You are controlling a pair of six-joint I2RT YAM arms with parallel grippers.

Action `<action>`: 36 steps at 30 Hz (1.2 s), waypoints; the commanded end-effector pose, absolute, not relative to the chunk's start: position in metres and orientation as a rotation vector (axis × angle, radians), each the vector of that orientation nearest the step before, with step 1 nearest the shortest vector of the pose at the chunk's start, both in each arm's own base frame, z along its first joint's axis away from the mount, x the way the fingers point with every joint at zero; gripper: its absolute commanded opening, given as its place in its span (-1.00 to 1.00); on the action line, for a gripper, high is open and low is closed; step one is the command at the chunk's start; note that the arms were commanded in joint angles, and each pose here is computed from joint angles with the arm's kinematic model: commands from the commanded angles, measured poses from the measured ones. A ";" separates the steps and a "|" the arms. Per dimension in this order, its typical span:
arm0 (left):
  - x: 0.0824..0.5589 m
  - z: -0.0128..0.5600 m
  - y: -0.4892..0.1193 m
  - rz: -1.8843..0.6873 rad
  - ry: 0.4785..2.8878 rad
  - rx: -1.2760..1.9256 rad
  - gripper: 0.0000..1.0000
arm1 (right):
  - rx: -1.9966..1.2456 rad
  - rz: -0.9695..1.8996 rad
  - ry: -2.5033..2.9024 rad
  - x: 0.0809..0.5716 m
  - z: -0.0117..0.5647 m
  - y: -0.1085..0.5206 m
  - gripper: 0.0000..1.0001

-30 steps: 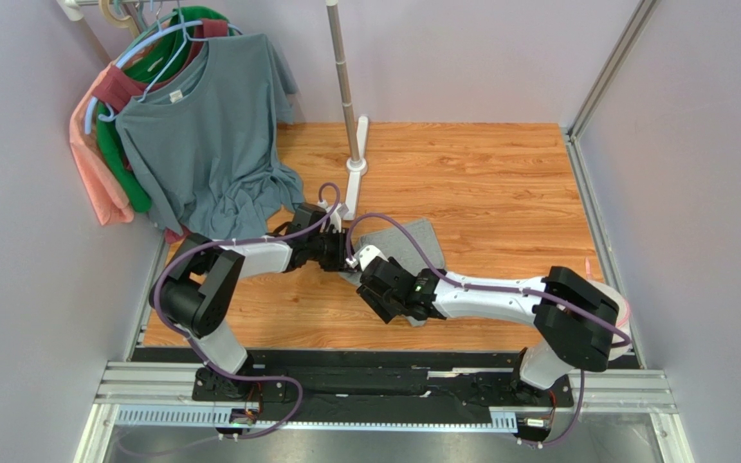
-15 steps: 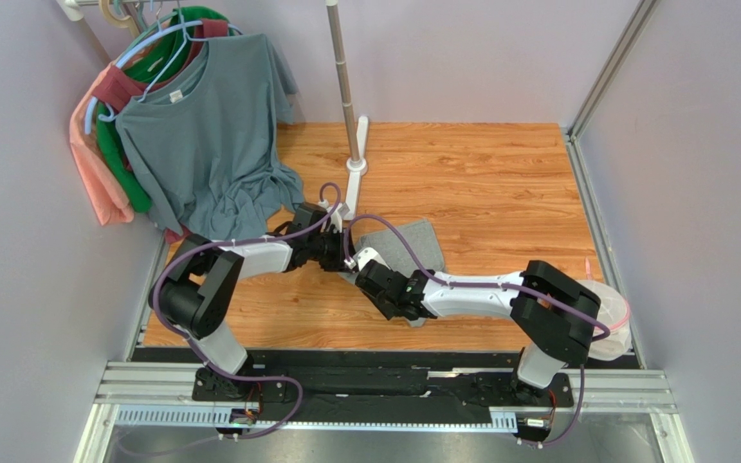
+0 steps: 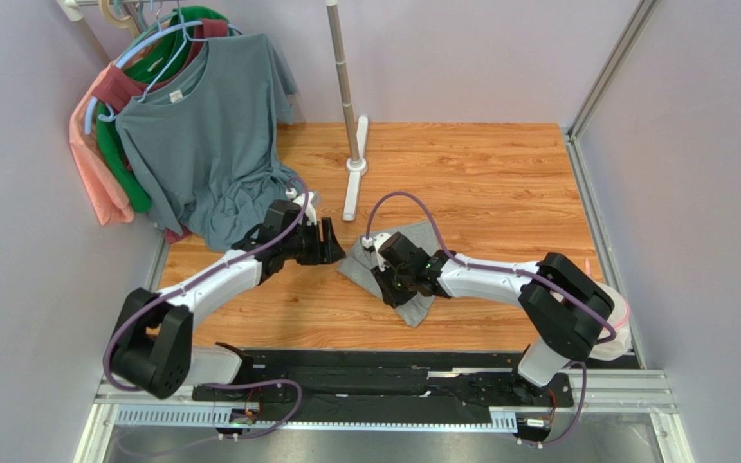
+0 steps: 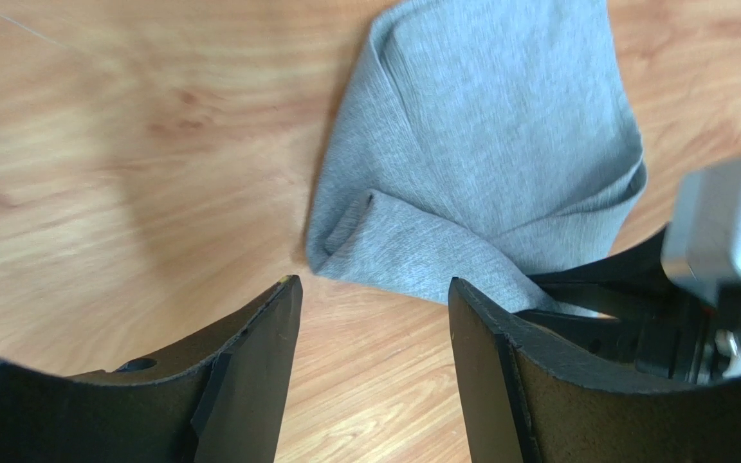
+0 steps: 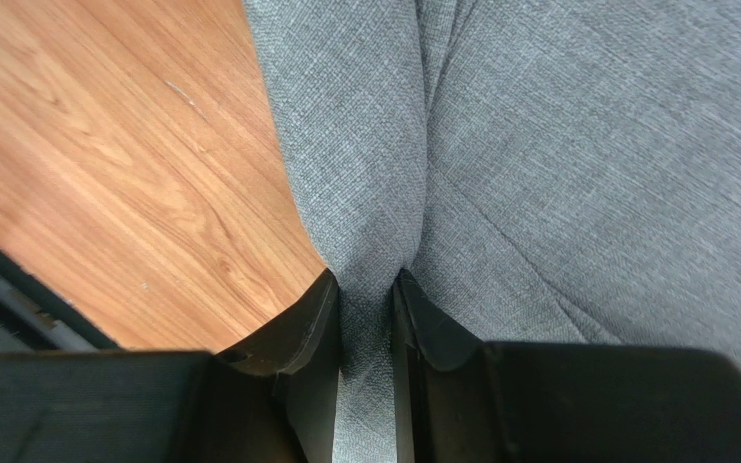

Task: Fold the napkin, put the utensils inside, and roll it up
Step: Roll the napkin with the utensil

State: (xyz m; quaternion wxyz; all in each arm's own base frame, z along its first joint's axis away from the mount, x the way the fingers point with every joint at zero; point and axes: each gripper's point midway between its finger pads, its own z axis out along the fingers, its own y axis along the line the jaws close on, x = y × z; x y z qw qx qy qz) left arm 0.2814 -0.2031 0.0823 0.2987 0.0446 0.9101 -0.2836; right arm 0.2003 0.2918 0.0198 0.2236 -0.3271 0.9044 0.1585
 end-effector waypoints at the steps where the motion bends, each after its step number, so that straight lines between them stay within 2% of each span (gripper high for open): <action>1: 0.277 0.082 -0.178 -0.628 2.372 0.125 0.33 | -1.009 0.731 2.718 0.148 -0.009 0.283 -0.65; 10: 0.272 0.068 -0.182 -0.685 2.371 0.088 0.35 | -0.954 1.149 2.729 0.148 0.004 0.298 -0.70; 16: 0.271 0.063 -0.175 -0.703 2.371 0.030 0.43 | -0.860 1.346 2.740 0.158 0.005 0.301 -0.74; 31: 0.280 0.034 -0.196 -0.845 2.406 0.006 0.46 | -0.779 1.496 2.753 0.173 -0.001 0.301 -0.79; 36: 0.288 0.028 -0.200 -0.867 2.407 -0.010 0.39 | -0.765 1.500 2.761 0.174 -0.005 0.299 -0.80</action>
